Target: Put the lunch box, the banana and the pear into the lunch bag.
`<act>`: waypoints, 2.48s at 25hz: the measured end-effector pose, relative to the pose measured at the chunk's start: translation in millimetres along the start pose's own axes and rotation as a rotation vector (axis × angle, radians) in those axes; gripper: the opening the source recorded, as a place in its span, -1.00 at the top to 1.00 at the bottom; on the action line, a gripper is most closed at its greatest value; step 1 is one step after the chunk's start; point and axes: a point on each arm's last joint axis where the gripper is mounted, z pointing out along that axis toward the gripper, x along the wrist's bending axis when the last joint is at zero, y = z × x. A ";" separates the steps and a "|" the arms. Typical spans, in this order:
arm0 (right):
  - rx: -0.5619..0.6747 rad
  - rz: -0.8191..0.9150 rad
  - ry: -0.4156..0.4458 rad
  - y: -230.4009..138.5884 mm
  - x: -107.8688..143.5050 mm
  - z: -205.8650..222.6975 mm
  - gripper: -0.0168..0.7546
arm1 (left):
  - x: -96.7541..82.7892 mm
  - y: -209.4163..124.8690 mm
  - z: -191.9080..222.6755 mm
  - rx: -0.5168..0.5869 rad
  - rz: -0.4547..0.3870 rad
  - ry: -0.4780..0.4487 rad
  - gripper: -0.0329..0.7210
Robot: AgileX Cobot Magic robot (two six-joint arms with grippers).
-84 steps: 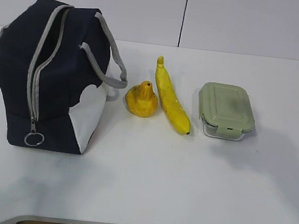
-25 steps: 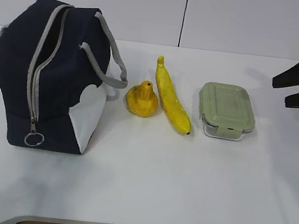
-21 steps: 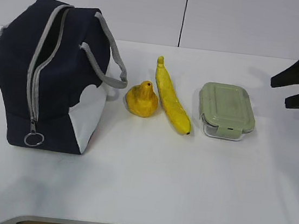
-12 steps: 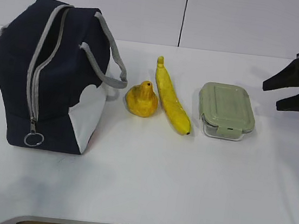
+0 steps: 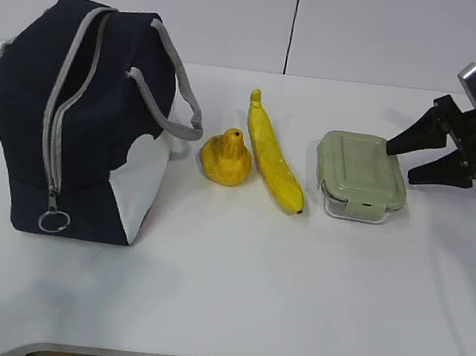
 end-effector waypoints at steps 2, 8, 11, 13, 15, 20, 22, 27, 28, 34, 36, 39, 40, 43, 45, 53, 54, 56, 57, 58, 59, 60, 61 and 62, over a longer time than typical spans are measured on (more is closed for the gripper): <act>0.011 0.007 0.002 -0.6 -3.0 5.0 -0.53 | 0.0 0.0 0.0 0.000 0.000 0.000 0.28; 0.004 -0.003 0.015 4.8 -0.1 9.4 -0.53 | 0.0 0.0 0.0 0.000 0.000 0.000 0.28; 0.001 -0.008 0.025 7.3 2.2 12.9 -0.53 | 0.0 0.0 0.0 0.000 0.000 0.000 0.28; 0.007 0.003 0.030 7.7 -2.3 17.1 -0.53 | 0.0 0.0 0.0 0.000 0.000 0.000 0.28; 0.016 0.013 0.033 7.0 -6.1 22.0 -0.53 | 0.0 0.0 0.0 0.000 0.000 0.000 0.28; 0.023 0.022 0.034 6.4 -9.6 25.2 -0.53 | 0.0 0.0 0.0 0.000 0.000 0.000 0.28; 0.024 0.020 0.034 6.3 -8.9 25.9 -0.53 | 0.0 0.0 0.0 0.000 0.000 0.000 0.28; 0.043 0.004 0.014 5.0 -8.8 28.7 -0.53 | 0.0 0.0 0.0 0.000 0.000 0.000 0.28; 0.045 0.003 0.012 4.7 -8.5 29.3 -0.53 | 0.0 0.0 0.0 0.000 0.000 0.000 0.28; 0.046 0.003 0.015 4.7 -8.3 29.3 -0.34 | 0.0 0.0 0.0 0.000 0.000 0.000 0.28; 0.045 0.004 0.020 4.9 -7.5 29.3 -0.26 | 0.0 0.0 0.0 0.000 0.000 0.000 0.28; 0.047 0.008 0.034 5.0 -5.5 29.6 -0.12 | 0.0 0.0 0.0 0.000 0.000 0.000 0.28; 0.046 0.009 0.035 5.2 -5.2 29.5 -0.10 | 0.0 0.0 0.0 0.000 0.000 0.000 0.28; 0.045 0.022 0.039 5.5 -4.6 29.2 -0.06 | 0.0 0.0 0.0 0.000 0.000 0.000 0.28; 0.045 0.026 0.039 5.5 -4.6 29.2 -0.05 | 0.0 0.0 0.0 0.000 0.000 0.000 0.28; 0.045 0.028 0.039 5.7 -4.5 29.2 -0.02 | 0.0 0.0 0.0 0.000 0.000 0.000 0.28; 0.044 0.029 0.041 5.8 -4.4 29.1 -0.01 | 0.0 0.0 0.0 0.000 0.000 0.000 0.28; 0.043 0.029 0.042 5.9 -4.2 29.1 -0.01 | 0.0 0.0 0.0 0.000 0.000 0.000 0.28; 0.042 0.030 0.044 6.0 -4.1 29.1 -0.01 | 0.0 0.0 0.0 0.000 0.000 0.000 0.28; 0.042 0.034 0.044 6.0 -4.1 29.1 -0.01 | 0.0 0.0 0.0 0.000 0.000 0.000 0.28; 0.041 0.041 0.045 6.1 -3.9 29.1 -0.01 | 0.0 0.0 0.0 0.000 0.000 0.000 0.28; 0.039 0.051 0.048 6.2 -3.7 29.1 -0.01 | 0.0 0.0 0.0 0.000 0.000 0.000 0.28; 0.039 0.061 0.048 6.3 -3.6 29.1 -0.01 | 0.0 0.0 0.0 0.000 0.000 0.000 0.28; 0.038 0.066 0.049 6.4 -2.7 28.6 -0.01 | 0.0 0.0 0.0 0.000 0.000 0.000 0.28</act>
